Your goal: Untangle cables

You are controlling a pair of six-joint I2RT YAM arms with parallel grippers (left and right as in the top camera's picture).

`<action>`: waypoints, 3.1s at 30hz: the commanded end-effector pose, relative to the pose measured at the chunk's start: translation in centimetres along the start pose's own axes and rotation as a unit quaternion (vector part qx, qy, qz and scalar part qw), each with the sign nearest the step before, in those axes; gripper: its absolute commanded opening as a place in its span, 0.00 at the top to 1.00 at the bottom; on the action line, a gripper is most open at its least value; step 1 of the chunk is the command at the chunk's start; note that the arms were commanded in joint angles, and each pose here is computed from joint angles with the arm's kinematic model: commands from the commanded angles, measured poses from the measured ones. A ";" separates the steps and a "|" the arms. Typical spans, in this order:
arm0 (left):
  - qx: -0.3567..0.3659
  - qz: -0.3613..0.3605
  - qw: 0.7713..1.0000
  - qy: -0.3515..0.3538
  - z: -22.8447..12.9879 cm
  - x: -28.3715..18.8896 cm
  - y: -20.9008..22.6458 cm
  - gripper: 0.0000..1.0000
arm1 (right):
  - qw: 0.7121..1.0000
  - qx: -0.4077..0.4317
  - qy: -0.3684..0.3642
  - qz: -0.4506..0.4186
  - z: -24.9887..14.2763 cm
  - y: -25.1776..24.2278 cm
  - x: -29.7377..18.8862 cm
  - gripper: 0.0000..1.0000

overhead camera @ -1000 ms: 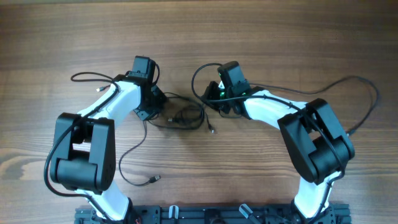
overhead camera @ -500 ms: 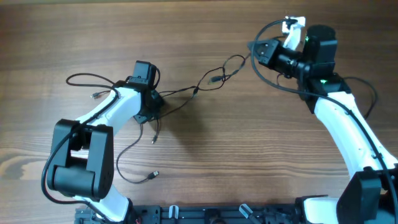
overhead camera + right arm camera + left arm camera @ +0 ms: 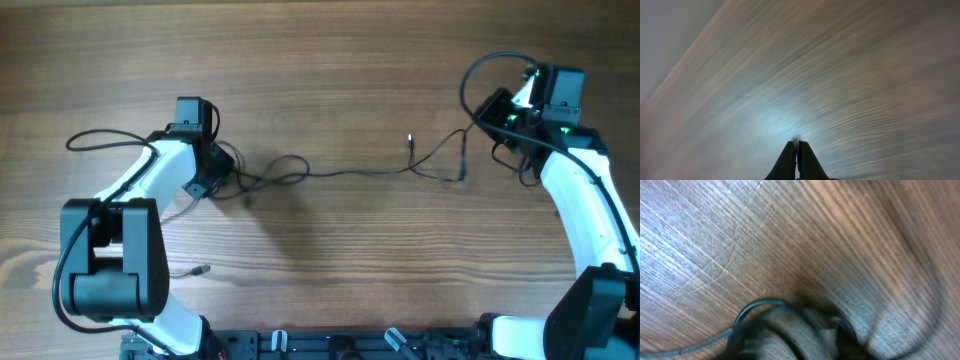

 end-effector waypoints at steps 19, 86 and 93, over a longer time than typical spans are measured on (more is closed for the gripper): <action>0.561 -0.499 0.640 0.166 -16.3 -11.5 -9.7 0.06 | 0.981 -0.109 0.081 0.135 -3.2 4.8 1.4 0.96; 0.393 -0.084 0.916 -0.011 -11.0 -3.4 -5.8 0.69 | 0.949 0.145 -0.014 -0.279 -0.1 -15.3 -0.3 0.29; 0.392 -0.091 0.915 -0.013 -10.9 -3.4 -6.0 0.50 | 0.969 0.065 0.009 -0.239 -0.7 -16.5 6.6 0.24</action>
Point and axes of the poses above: each gripper's point midway between its finger pads, its own x axis out along the fingers, its own y axis along the line the jaws close on, z = x × y, the point moved 9 cm from there along -x, back along the fingers, and after that the axes turned 12 degrees about -x, right-handed, at the moved point
